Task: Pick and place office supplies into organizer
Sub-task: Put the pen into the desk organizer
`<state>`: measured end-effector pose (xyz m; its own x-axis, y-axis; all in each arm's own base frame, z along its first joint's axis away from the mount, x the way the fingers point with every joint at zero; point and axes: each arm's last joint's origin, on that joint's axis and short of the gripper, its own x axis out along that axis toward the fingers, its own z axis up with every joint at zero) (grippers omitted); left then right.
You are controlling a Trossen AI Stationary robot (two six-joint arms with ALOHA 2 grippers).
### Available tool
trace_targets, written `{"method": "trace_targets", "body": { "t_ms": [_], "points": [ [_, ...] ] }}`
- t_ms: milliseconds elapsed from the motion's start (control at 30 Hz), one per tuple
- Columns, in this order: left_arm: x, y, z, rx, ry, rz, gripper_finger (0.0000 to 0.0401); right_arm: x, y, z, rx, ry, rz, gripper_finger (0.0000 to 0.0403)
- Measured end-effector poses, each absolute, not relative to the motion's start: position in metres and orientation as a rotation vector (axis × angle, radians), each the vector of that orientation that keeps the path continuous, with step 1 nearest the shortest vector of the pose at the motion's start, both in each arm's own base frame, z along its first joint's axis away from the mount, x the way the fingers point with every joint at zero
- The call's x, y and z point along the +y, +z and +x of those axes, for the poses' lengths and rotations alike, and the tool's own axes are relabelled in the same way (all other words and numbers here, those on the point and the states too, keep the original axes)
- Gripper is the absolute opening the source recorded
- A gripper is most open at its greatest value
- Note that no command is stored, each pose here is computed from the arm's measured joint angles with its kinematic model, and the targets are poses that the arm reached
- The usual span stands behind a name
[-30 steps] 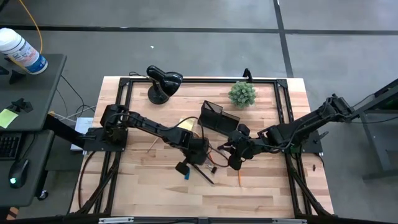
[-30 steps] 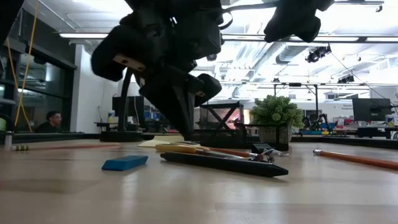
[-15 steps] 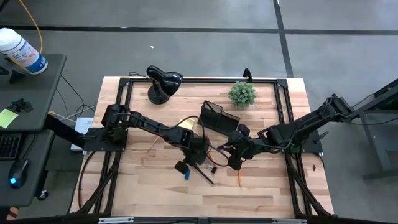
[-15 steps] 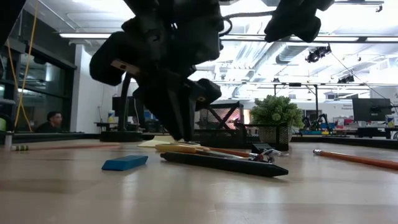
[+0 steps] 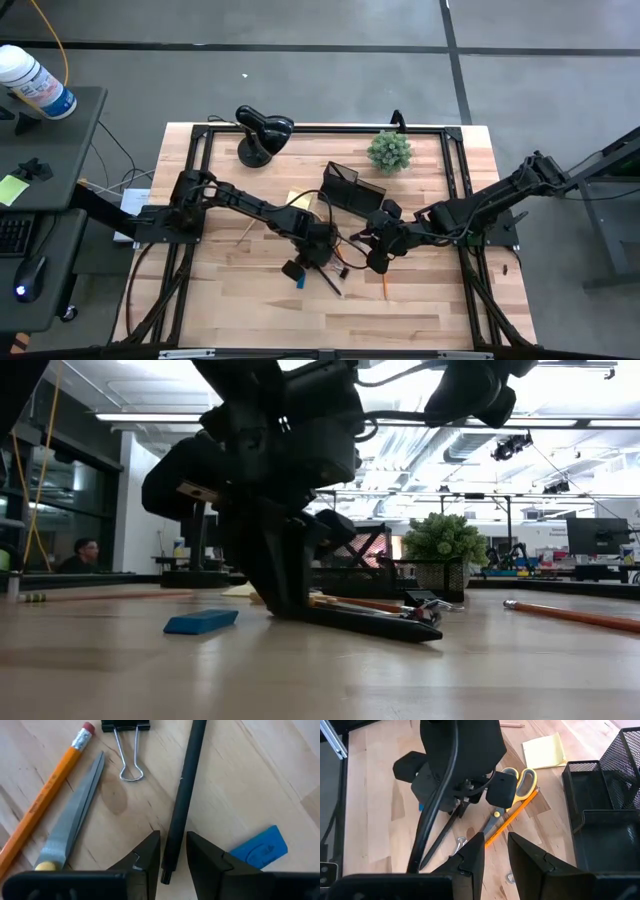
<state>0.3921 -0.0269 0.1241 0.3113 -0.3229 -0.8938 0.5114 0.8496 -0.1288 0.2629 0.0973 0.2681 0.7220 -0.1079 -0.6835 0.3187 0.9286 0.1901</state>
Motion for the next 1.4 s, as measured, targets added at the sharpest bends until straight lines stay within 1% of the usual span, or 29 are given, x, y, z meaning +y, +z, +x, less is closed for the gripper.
{"method": "trace_targets", "body": {
  "t_ms": [167, 267, 367, 467, 533, 700, 867, 967, 1167, 1400],
  "points": [
    [-0.03, 0.124, 0.392, 1.129, -0.555, 0.204, 0.0085, 0.097, 0.268, 0.263, 0.73, -0.241, 0.306, 0.0083],
    [-0.031, 0.123, 0.392, 1.13, -0.553, 0.213, 0.0079, 0.097, 0.268, 0.263, 0.729, -0.242, 0.305, 0.0083],
    [-0.031, 0.123, 0.392, 1.13, -0.552, 0.214, 0.0056, 0.097, 0.268, 0.263, 0.727, -0.246, 0.301, 0.0083],
    [-0.031, 0.123, 0.392, 1.13, -0.55, 0.216, 0.0021, 0.097, 0.268, 0.263, 0.726, -0.246, 0.3, 0.0083],
    [-0.031, 0.123, 0.392, 1.132, -0.552, 0.213, 0.001, 0.097, 0.268, 0.263, 0.727, -0.246, 0.299, 0.0083],
    [-0.031, 0.122, 0.392, 1.134, -0.551, 0.209, 0.0023, 0.097, 0.268, 0.263, 0.727, -0.246, 0.299, 0.0083],
    [-0.031, 0.127, 0.391, 1.132, -0.544, 0.207, 0.0006, 0.097, 0.268, 0.263, 0.727, -0.246, 0.299, 0.0083],
    [-0.032, 0.131, 0.388, 1.142, -0.543, 0.198, 0.0008, 0.097, 0.268, 0.263, 0.727, -0.246, 0.299, 0.0083],
    [-0.029, 0.149, 0.378, 1.188, -0.484, 0.243, 0.0003, 0.093, 0.274, 0.253, 0.734, -0.268, 0.286, 0.0083],
    [-0.013, 0.181, 0.37, 1.158, -0.357, 0.32, 0.0001, 0.083, 0.297, 0.232, 0.649, -0.307, 0.286, 0.0083]
  ]
}}
